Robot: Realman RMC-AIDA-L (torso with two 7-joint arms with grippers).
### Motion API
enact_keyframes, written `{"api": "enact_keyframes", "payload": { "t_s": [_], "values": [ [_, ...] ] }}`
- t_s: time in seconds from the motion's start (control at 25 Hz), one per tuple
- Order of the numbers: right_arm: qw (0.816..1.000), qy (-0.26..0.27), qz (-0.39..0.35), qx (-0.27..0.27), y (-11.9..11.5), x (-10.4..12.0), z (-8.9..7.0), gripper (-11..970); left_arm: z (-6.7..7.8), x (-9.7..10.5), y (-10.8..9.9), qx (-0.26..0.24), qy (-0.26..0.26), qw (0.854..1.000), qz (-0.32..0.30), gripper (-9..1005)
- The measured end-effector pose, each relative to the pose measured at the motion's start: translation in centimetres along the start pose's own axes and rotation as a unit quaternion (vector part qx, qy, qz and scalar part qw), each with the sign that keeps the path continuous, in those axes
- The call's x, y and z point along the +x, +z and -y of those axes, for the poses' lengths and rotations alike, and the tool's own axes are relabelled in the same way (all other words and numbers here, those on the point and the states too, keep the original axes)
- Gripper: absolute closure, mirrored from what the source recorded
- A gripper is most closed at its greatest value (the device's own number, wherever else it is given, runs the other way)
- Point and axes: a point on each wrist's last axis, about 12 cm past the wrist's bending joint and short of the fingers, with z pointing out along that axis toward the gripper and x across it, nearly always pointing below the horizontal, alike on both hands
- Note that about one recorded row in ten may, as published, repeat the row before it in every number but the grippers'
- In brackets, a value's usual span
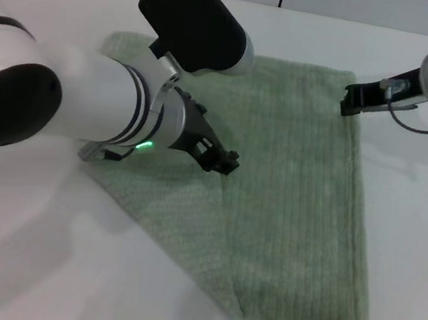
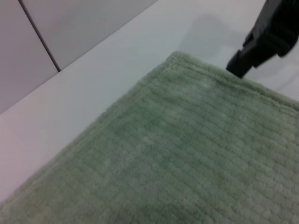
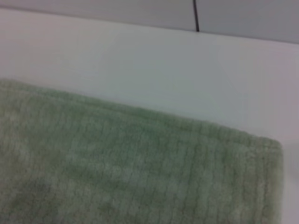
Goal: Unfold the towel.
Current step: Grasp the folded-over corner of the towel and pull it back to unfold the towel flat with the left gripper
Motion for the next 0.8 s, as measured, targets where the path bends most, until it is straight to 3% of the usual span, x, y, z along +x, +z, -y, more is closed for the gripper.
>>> {"api": "enact_keyframes", "payload": {
  "t_s": [0.4,0.8],
  "values": [
    [1.000,-0.027,0.007,0.009,1.3,-0.2,-1.2,960,-0.3,-0.2,1.5,-0.006,0.000,1.000,0.000,212],
    [1.000,-0.028,0.003,0.015,3.0,0.9,-1.2,960,-0.4,-0.4,1.7,-0.008,0.004,1.000,-0.002,216]
  ]
}}
